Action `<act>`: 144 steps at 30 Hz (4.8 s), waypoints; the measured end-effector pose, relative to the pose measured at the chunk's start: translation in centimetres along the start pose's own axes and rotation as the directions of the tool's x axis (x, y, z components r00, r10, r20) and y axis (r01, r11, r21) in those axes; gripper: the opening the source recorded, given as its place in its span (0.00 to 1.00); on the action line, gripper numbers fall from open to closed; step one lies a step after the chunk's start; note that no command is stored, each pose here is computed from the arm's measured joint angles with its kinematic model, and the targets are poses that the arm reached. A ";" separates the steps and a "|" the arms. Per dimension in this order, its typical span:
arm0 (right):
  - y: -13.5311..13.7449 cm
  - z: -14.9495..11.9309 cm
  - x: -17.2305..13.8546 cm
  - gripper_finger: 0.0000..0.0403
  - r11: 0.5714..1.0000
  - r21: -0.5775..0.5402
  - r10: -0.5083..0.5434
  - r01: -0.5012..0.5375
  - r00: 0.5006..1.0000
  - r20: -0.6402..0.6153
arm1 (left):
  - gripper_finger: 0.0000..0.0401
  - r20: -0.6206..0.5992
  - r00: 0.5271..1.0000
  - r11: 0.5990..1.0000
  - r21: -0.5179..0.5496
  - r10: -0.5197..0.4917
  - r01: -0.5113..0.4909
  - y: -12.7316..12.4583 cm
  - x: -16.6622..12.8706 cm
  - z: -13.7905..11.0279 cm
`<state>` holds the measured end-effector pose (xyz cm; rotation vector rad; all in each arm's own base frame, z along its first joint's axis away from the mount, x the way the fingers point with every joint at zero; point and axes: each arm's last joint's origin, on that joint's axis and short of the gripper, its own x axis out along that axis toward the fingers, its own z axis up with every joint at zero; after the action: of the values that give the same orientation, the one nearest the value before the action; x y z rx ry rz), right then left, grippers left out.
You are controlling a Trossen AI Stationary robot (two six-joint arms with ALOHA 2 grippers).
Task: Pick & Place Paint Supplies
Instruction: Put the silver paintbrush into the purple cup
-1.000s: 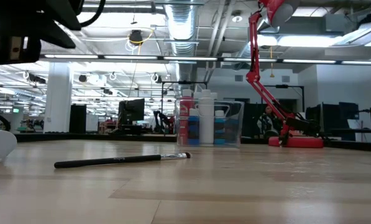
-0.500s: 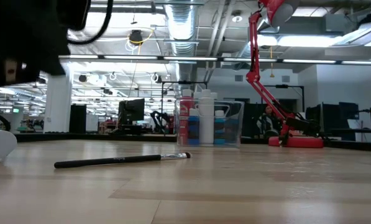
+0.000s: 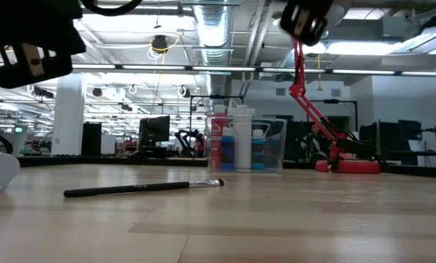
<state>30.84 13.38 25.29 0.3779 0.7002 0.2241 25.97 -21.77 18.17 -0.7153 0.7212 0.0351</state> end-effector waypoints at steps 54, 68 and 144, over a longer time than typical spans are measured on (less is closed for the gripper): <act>-10.7 -2.6 11.2 0.48 0.934 -0.355 -0.115 0.044 0.977 -0.182 | 0.51 0.022 0.963 0.963 0.018 0.267 -0.268 3.7 2.6 -0.1; -11.1 -3.7 12.3 0.46 0.938 -0.343 -0.120 0.046 0.973 -0.198 | 0.49 0.023 0.966 0.966 0.018 0.258 -0.258 3.6 2.5 -0.2; -8.7 -6.9 13.5 0.02 0.938 -0.291 -0.268 0.191 0.930 -0.253 | 0.48 0.012 0.970 0.970 0.020 0.243 -0.243 3.1 2.3 -1.0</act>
<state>36.96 11.68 9.08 0.0046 0.9842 0.1455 26.25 -20.47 14.39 -0.6028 0.7957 0.2548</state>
